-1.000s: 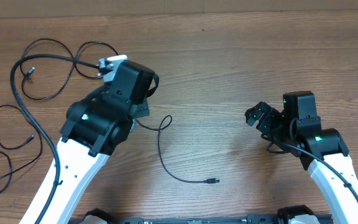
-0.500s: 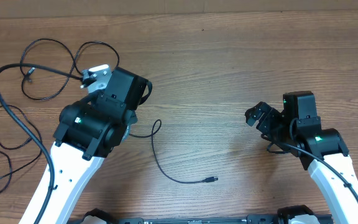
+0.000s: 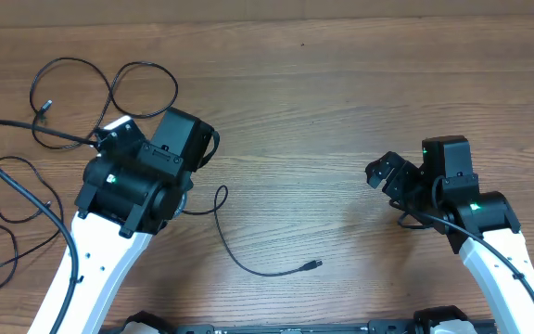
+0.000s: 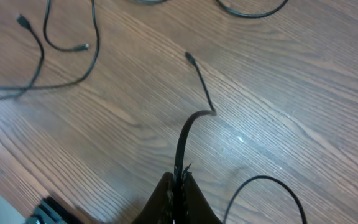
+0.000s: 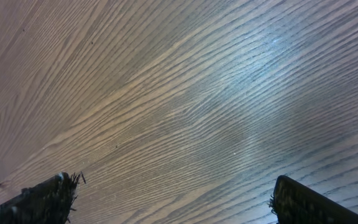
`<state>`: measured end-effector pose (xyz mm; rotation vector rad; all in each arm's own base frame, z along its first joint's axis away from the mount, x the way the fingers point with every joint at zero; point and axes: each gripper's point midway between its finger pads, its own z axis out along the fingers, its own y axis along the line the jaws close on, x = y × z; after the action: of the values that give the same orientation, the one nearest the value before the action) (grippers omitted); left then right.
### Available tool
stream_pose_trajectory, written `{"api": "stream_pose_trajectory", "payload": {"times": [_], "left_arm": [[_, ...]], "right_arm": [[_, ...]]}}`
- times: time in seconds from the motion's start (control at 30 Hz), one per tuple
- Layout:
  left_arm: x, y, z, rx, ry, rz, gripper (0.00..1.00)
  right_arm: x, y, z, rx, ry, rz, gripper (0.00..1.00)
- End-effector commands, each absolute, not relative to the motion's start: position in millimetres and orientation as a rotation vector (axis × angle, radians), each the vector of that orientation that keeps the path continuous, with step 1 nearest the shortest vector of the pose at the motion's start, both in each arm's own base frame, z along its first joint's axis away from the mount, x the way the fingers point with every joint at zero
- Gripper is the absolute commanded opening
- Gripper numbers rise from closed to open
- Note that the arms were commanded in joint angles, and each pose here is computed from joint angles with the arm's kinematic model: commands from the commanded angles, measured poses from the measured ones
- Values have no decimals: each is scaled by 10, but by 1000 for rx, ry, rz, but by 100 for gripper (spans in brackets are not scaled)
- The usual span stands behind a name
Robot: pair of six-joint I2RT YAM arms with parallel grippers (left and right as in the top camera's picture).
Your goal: Untangle cables
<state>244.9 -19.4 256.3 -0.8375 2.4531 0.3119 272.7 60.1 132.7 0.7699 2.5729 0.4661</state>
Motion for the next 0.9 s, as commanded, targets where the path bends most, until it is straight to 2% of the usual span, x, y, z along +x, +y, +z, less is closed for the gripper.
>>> {"api": "stream_pose_trajectory", "payload": {"times": [0.0,0.1,0.2,0.33,0.5,0.6,0.63,0.87], "left_arm": [[2346,-145,2480,-1017,2407,293,4],[2260,-9,2334,-1150,2356,368,4],[2351,188,2327,-1121,2291,464,4],[2687,410,2503,-931,2297,488,4],[3037,717,2829,-907,2262,273,4],[3110,929,3172,-1014,2153,72,4],[3158,975,3418,-1017,2085,-27,4],[3136,852,4522,-757,1889,-146,4]], "right_arm": [[2773,626,1416,748,2553,485,100],[2774,625,1416,748,2553,484,100],[2774,625,1416,748,2553,484,100],[2774,625,1416,748,2553,484,100],[2773,626,1416,748,2553,485,100],[2774,625,1416,748,2553,484,100],[2774,625,1416,748,2553,484,100],[2774,625,1416,748,2553,484,100]]}}
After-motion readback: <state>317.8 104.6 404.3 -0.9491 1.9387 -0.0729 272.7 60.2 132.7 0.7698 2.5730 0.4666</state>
